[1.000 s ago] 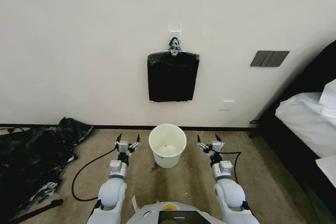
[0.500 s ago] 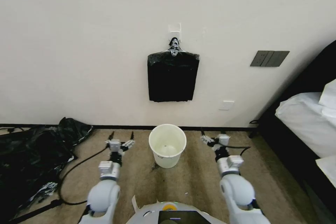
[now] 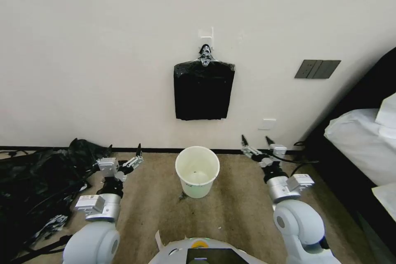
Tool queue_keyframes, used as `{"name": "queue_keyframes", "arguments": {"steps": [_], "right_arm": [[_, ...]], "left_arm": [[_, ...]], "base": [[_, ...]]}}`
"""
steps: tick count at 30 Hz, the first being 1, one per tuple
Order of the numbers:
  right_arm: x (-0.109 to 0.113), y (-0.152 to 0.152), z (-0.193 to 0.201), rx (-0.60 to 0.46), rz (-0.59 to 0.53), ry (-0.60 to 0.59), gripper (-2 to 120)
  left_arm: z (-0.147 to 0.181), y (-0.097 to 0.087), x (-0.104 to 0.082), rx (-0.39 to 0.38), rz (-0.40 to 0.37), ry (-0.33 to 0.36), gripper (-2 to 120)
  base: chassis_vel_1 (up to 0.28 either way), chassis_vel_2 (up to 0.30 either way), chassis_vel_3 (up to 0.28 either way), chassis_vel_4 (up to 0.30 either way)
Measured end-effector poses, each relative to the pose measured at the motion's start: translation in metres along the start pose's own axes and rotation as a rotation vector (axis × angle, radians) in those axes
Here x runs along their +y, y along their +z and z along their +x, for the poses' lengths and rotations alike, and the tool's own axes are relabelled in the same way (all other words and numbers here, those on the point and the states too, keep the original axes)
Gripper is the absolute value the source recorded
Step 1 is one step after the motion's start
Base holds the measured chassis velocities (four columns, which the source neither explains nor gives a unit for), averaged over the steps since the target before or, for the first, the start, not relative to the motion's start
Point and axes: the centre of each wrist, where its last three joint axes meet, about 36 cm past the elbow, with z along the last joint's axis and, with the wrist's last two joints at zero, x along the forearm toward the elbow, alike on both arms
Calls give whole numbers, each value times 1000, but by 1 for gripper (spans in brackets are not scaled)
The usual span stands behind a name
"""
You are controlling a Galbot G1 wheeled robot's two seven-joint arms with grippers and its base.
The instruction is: Place a trash bag onto the trash bin.
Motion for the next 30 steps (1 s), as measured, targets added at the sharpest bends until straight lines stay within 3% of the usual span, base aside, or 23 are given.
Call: {"name": "queue_keyframes", "arguments": {"steps": [3,9,12,19,30], "right_arm": [[6,3,-3,60,-32,-47,100],[7,4,-4,73,-41,-56,100],[8,2,-5,69,-64,-64,100],[12,-10,-25,31,-272,-141,100],[13,-12,-36,19,-313,-157,100]], "left_arm": [[-3,-8,2,20,6,24,100],[-13,-18,7,51,-10,80,100],[-13,-19,7,49,-14,83,100],[-10,-21,8,54,-23,75,100],[-7,-23,8,53,-27,64,100]], "base": [[0,0,0,0],[0,0,0,0],[0,0,0,0],[0,0,0,0],[0,0,0,0]]}}
